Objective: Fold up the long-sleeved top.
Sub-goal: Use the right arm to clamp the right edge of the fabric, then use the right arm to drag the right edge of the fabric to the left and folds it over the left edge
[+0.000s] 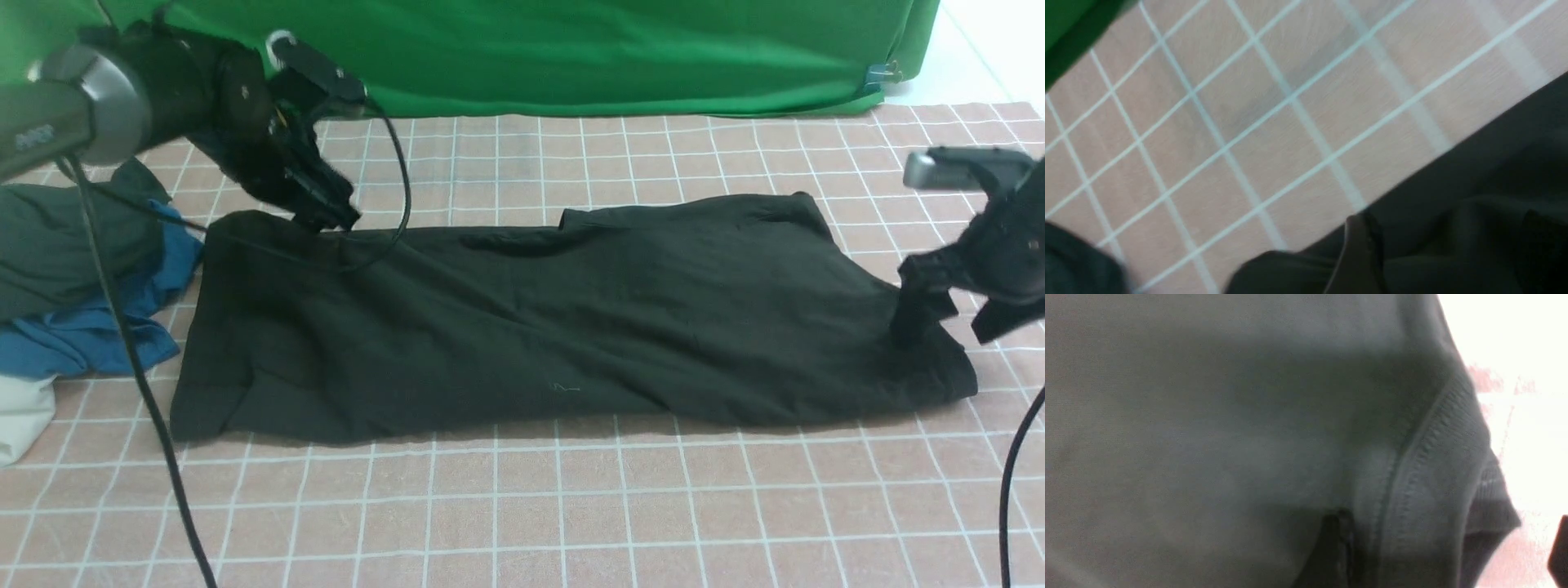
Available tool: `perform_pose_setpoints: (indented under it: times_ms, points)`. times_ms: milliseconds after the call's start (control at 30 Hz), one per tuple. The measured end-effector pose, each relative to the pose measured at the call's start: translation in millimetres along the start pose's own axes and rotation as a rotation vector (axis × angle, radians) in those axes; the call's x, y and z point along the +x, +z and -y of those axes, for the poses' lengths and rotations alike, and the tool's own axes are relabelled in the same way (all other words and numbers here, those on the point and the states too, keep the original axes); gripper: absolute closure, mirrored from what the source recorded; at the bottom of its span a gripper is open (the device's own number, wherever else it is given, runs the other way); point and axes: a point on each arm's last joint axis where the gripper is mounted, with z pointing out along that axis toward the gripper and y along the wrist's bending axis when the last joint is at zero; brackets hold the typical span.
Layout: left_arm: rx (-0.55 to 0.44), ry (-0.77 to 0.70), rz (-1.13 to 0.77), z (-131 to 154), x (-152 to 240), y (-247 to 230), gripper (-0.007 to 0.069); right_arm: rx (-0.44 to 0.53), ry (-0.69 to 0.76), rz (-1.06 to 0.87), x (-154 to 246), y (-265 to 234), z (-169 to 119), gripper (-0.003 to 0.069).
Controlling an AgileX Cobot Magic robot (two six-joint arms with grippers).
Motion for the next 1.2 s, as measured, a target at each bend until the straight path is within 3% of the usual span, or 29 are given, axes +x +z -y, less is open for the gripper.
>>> perform_pose_setpoints:
  times_ms: [133, 233, 333, 533, 767, 1000, 1200]
  points:
    - [0.084, -0.045, 0.067, 10, -12, -31, 0.0258, 0.007, 0.009, 0.033, 1, 8, 1, -0.0024]
    - [0.130, -0.025, 0.111, 24, -23, -63, 0.0466, 0.005, 0.014, 0.027, 2, 16, 2, 0.0014]
    - [0.144, 0.017, 0.180, 42, -32, -100, 0.0587, 0.010, 0.007, 0.034, 2, 19, 3, 0.0089]
    - [0.219, 0.071, 0.326, 91, -29, -171, 0.0608, 0.017, -0.009, 0.047, 1, 21, 5, 0.0211]
    - [0.288, 0.108, 0.418, 135, 30, -230, 0.0608, -0.003, -0.035, 0.049, 1, 20, 3, 0.0550]
    - [0.296, 0.095, 0.399, 145, 97, -246, 0.0608, 0.079, -0.011, 0.084, 13, -22, 23, 0.0559]
    - [0.257, 0.129, 0.397, 151, 153, -250, 0.0608, 0.209, 0.166, 0.225, 55, -118, 64, 0.0559]
